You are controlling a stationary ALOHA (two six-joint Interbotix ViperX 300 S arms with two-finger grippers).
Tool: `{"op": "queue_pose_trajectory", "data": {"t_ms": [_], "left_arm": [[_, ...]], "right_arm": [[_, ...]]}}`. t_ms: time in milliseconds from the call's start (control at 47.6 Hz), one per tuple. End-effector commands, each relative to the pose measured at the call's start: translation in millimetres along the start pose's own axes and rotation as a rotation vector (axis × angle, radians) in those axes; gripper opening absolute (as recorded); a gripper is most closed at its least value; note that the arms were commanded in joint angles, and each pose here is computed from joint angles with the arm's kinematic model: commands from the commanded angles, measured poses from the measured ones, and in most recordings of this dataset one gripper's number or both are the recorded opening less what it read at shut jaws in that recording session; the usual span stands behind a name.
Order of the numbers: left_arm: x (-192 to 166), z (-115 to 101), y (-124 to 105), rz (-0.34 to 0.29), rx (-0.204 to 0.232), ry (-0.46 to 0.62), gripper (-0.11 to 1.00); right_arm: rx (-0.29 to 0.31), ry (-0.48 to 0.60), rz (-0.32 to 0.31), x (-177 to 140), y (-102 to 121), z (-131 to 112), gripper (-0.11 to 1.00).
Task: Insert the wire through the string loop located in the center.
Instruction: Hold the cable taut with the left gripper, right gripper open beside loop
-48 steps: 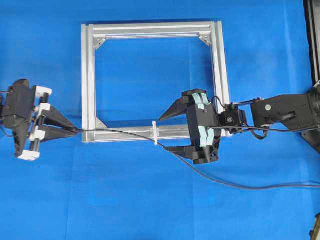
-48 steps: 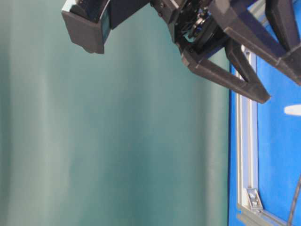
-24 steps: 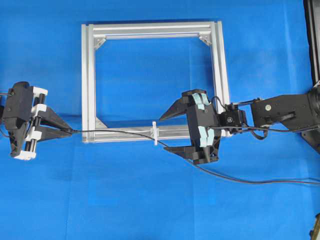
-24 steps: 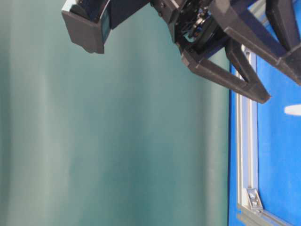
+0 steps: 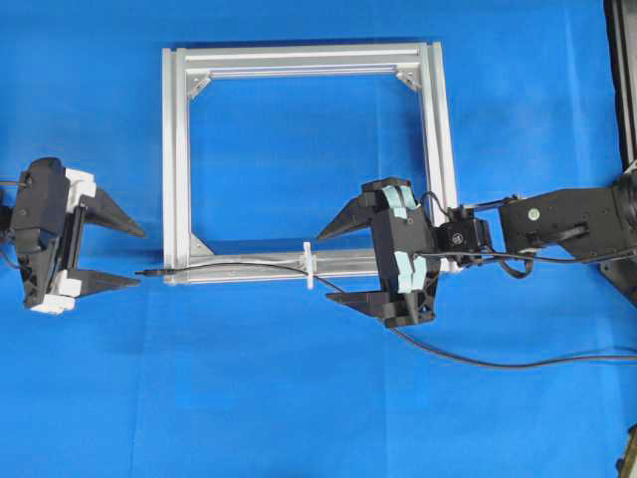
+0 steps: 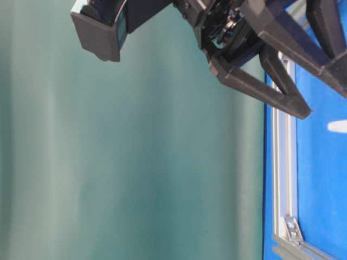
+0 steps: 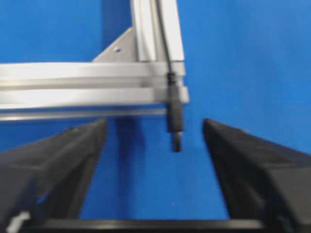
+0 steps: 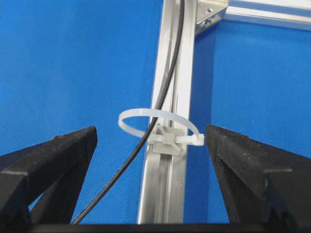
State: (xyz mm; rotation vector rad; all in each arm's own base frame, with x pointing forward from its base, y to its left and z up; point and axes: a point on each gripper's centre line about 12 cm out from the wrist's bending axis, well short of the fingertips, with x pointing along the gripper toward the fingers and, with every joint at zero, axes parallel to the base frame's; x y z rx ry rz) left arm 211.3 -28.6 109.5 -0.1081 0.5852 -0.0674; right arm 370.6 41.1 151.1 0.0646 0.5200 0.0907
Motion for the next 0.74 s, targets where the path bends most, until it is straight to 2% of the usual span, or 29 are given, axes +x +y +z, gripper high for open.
{"op": "queue_pose_trajectory", "data": {"t_ms": [0, 42, 147, 273, 714], "left_arm": [[1.6, 5.6, 2.8, 0.012, -0.006, -0.008, 0.86], [1.8, 5.9, 4.4, 0.019, -0.011, -0.006, 0.89], [2.2, 6.8, 5.6, 0.024, -0.016, -0.005, 0.84], [2.4, 10.9, 5.0, 0.021, -0.017, -0.019, 0.85], [0.8, 43.9, -1.2, 0.007, -0.02, -0.043, 0.85]], "right_arm": [[0.0, -0.053, 0.006, -4.6, 2.2, 18.0, 0.91], [0.0, -0.053, 0.006, -4.6, 2.2, 18.0, 0.91], [-0.001, -0.053, 0.006, -4.6, 2.3, 18.0, 0.91], [-0.001, -0.053, 0.006, -4.9, 2.3, 18.3, 0.91], [-0.002, -0.072, 0.004, -33.1, 4.6, 45.4, 0.9]]}}
